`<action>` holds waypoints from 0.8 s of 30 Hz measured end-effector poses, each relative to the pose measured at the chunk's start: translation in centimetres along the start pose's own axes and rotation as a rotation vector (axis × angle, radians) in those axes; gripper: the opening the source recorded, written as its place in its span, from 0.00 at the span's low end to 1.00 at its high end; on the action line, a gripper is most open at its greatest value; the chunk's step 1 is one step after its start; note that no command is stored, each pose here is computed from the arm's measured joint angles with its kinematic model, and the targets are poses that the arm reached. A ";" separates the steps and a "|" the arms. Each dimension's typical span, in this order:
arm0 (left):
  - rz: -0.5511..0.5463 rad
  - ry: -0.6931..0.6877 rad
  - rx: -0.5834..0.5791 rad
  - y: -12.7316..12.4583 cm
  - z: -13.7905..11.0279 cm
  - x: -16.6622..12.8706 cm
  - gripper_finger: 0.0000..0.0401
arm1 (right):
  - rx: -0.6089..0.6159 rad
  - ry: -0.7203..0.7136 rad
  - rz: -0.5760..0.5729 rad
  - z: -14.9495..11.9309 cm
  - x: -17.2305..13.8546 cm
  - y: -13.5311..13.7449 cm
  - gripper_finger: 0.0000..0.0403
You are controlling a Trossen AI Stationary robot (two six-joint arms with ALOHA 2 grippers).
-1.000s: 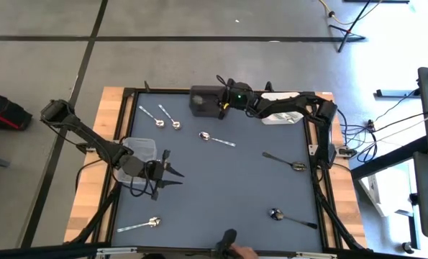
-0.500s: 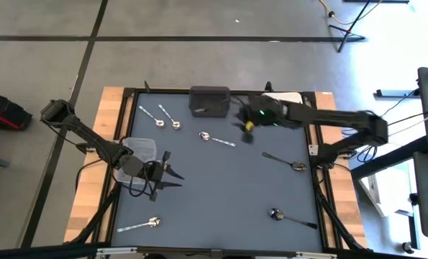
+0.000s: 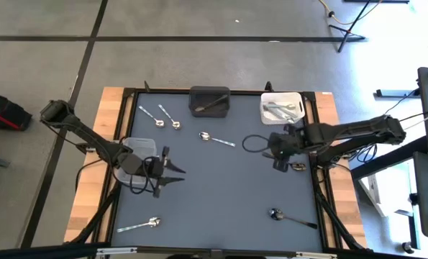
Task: Sort silverware by color (type)
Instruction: Put the top black spoon into the black bin
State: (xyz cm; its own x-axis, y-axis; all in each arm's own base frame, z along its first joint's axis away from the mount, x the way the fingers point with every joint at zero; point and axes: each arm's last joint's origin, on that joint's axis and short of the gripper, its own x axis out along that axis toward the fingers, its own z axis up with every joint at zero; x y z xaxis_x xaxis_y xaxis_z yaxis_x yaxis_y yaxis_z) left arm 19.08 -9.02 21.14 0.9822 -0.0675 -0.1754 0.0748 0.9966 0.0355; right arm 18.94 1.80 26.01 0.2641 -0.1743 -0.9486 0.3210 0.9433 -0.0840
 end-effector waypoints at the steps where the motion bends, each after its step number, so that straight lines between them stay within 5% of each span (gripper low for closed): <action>1: 0.008 0.000 -0.001 0.1 0.0 0.0 0.26 | 0.002 0.025 0.003 -0.4 0.7 0.0 0.36; 12: 0.066 0.002 -0.010 1.2 0.0 0.4 0.26 | -0.025 0.265 -0.003 -5.0 6.9 -0.4 0.36; 24: 0.107 0.003 -0.018 2.0 0.0 0.7 0.26 | 0.093 0.435 0.017 -3.7 11.2 -1.8 0.29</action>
State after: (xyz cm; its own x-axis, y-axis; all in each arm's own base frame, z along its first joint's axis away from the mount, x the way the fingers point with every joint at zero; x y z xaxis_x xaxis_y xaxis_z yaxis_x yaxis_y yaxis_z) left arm 19.89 -7.02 21.14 0.9839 0.0392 -0.1746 -0.0333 0.9988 0.0366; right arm 17.99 -0.85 14.39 -0.1313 -0.0055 -0.9913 0.4059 0.9120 -0.0588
